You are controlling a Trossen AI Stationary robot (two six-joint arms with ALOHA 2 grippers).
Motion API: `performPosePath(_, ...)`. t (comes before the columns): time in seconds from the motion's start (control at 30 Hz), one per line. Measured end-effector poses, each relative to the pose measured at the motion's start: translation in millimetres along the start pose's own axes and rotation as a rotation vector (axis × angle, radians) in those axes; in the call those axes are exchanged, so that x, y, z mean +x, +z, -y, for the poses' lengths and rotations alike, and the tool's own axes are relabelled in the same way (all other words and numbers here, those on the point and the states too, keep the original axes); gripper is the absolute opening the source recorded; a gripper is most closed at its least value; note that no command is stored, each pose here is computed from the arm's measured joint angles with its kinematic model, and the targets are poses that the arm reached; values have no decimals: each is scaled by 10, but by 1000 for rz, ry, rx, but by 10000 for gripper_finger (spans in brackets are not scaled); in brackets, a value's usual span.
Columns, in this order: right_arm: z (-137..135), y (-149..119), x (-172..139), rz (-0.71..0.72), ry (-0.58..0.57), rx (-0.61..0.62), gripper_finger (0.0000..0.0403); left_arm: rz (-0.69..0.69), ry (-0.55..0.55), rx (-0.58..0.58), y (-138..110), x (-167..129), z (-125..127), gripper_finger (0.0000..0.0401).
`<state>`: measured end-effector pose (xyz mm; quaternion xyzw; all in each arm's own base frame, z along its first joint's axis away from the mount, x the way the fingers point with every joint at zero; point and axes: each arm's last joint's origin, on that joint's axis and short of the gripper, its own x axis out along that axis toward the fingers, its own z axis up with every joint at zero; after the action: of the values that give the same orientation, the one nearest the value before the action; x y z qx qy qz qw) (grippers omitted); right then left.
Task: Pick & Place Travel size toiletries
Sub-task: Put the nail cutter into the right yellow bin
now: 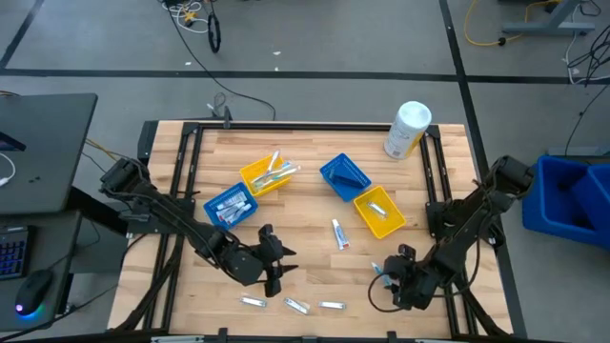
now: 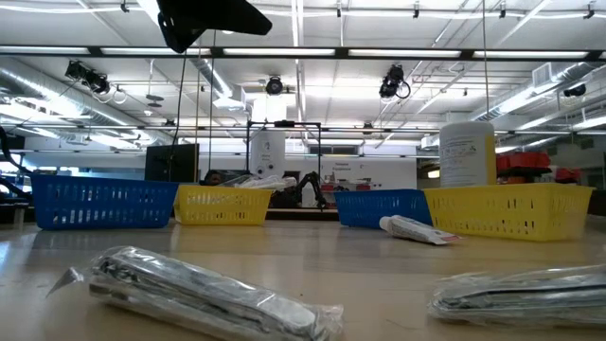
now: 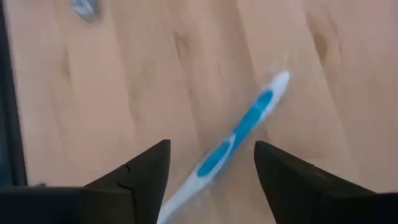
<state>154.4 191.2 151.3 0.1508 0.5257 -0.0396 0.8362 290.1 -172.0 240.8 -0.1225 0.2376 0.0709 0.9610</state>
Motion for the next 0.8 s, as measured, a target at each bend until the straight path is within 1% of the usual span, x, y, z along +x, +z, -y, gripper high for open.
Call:
performPosePath(0.1, -35, 62, -52, 45, 11, -35, 254, 3, 3, 11, -1, -2, 2, 175)
performPosePath(0.23, -31, 120, -52, 96, -6, -69, 268, 3, 4, 20, -2, -1, 2, 175)
performPosePath(0.43, -1, 191, -32, 110, -19, -85, 282, 3, 4, 23, -3, -2, 3, 175)
performPosePath(0.53, 0, 253, -21, 129, -7, -86, 285, 3, 4, 37, -2, -2, 3, 175)
performPosePath(0.63, -51, 324, -19, 179, 49, -133, 286, 3, 5, 55, -3, -1, 3, 175)
performPosePath(0.73, -161, 396, -18, 288, 170, -216, 282, 3, 5, 69, -3, -1, 3, 175)
performPosePath(0.8, -247, 442, 6, 364, 239, -252, 277, 3, 5, 66, -3, -1, 3, 175)
